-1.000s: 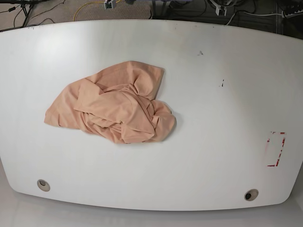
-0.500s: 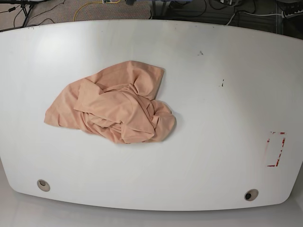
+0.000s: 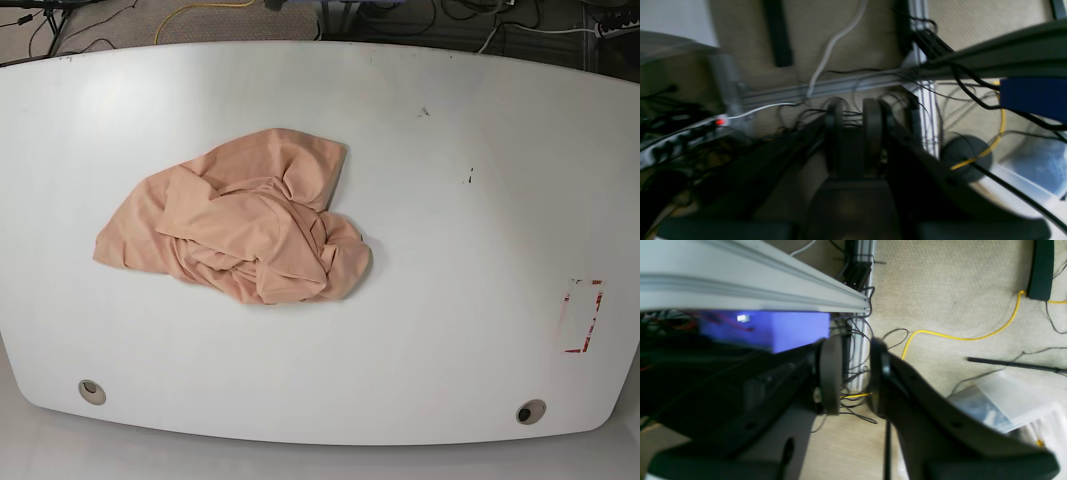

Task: Layout the t-shirt on the table in an organized manner, then fold the t-shirt properly

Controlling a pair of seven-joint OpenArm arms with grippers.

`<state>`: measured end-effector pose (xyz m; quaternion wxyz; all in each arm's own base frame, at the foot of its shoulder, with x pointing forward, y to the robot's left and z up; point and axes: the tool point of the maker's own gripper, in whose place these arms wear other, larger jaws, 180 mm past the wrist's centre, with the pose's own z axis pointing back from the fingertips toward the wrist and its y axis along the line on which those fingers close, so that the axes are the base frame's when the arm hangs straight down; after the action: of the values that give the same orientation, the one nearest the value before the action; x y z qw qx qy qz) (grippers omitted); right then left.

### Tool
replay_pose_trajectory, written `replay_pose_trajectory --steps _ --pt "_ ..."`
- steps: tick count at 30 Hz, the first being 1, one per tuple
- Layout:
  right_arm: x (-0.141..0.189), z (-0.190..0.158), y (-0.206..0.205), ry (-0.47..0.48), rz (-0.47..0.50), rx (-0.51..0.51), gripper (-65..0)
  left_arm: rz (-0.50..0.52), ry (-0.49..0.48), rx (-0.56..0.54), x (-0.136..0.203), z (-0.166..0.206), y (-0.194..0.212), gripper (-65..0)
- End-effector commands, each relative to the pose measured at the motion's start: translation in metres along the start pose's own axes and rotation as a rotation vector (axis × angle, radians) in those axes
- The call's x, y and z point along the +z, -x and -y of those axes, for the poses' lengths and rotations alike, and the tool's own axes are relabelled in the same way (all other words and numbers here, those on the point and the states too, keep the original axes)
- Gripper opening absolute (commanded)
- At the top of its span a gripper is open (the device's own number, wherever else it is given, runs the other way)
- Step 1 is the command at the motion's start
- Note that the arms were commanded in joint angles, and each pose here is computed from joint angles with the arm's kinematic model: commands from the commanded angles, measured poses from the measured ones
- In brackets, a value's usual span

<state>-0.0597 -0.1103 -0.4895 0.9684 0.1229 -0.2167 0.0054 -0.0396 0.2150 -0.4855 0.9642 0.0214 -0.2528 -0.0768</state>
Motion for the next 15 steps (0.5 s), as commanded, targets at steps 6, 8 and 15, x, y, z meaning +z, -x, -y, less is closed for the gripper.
replay_pose_trajectory --steps 6,8,15 --pt "0.034 0.005 -0.007 -0.004 0.045 -0.090 -51.4 0.041 -0.004 -0.003 0.032 -0.004 -0.014 -55.1" --pt "0.040 0.005 -0.011 -0.007 0.057 -0.100 -51.4 0.053 -0.003 0.030 0.039 -0.004 -0.018 -55.1" --pt "0.062 -0.003 -0.033 -0.013 0.111 -0.097 -51.4 0.130 0.009 0.069 0.063 -0.018 -0.050 -55.1"
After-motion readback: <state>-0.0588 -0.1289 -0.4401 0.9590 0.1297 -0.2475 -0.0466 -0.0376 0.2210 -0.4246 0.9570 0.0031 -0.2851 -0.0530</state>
